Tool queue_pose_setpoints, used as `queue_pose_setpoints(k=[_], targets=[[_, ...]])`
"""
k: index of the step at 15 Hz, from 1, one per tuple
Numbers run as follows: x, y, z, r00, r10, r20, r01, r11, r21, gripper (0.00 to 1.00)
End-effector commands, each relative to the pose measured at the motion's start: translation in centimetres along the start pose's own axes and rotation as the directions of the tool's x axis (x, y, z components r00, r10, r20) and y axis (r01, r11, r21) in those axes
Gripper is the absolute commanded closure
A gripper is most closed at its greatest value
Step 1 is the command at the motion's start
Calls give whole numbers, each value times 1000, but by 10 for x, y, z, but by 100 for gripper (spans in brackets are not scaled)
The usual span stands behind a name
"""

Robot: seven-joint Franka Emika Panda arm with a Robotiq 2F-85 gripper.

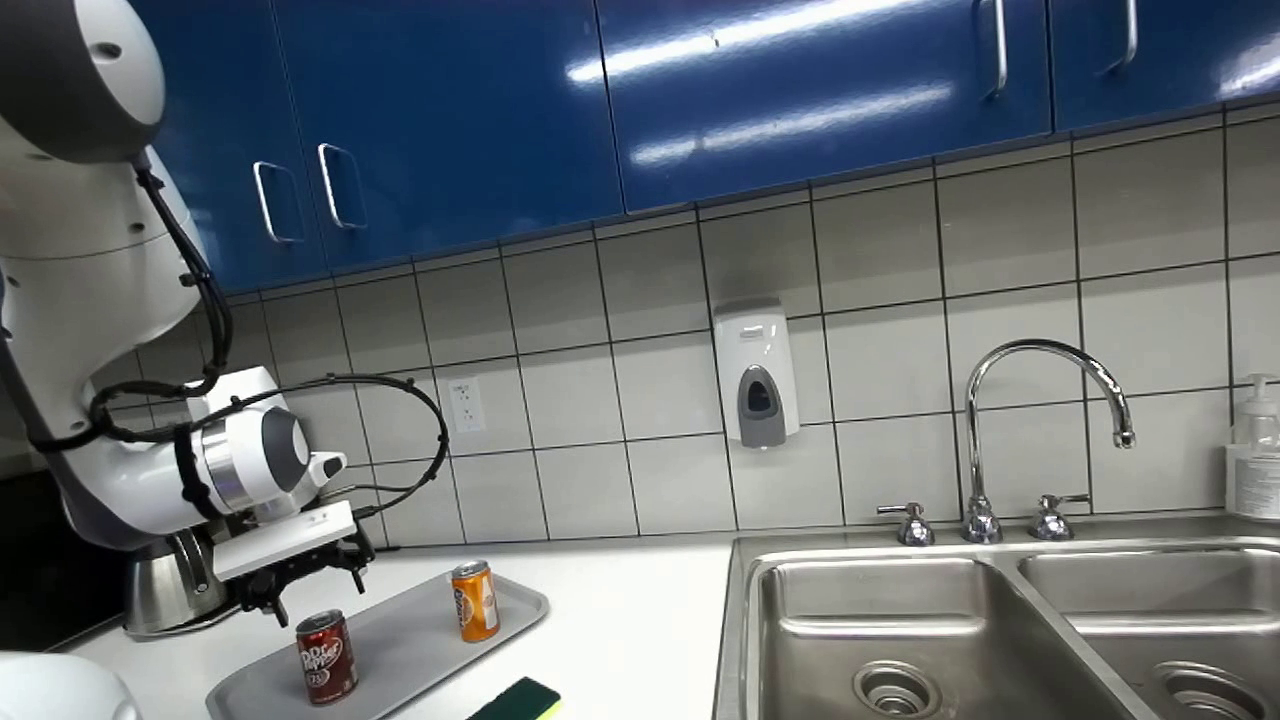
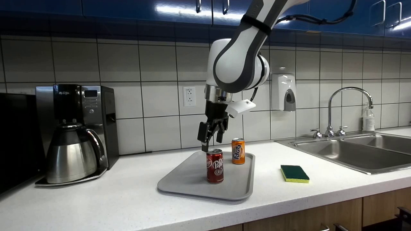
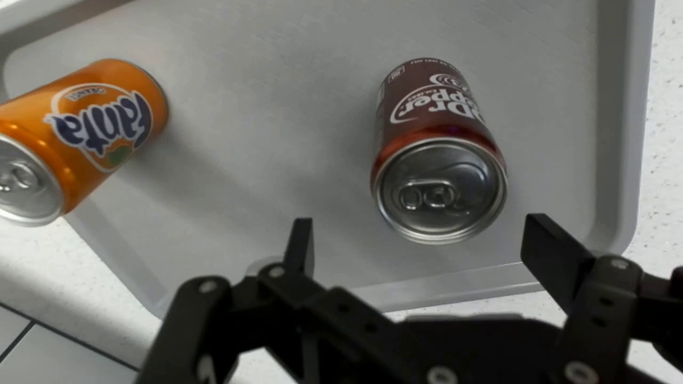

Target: Place the cans on the tray

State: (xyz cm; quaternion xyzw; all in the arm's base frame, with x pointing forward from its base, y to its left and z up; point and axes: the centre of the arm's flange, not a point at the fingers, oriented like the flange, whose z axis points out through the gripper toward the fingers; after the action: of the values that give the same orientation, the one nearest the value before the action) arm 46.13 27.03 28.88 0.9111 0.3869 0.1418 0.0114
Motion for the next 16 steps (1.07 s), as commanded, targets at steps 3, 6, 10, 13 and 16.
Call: queue_pose_setpoints(k=[3, 6, 10, 13, 16], targets=[[-15, -9, -37, 1000, 3, 8, -3, 999, -32, 0], [-24, -20, -48, 1000, 10, 20, -10, 999, -42, 0], [-35, -35, -58, 998, 36, 51, -33, 998, -55, 0], [-44, -47, -66, 995, 72, 75, -66, 995, -69, 0], [-53, -58, -73, 988, 115, 100, -106, 990, -92, 0]])
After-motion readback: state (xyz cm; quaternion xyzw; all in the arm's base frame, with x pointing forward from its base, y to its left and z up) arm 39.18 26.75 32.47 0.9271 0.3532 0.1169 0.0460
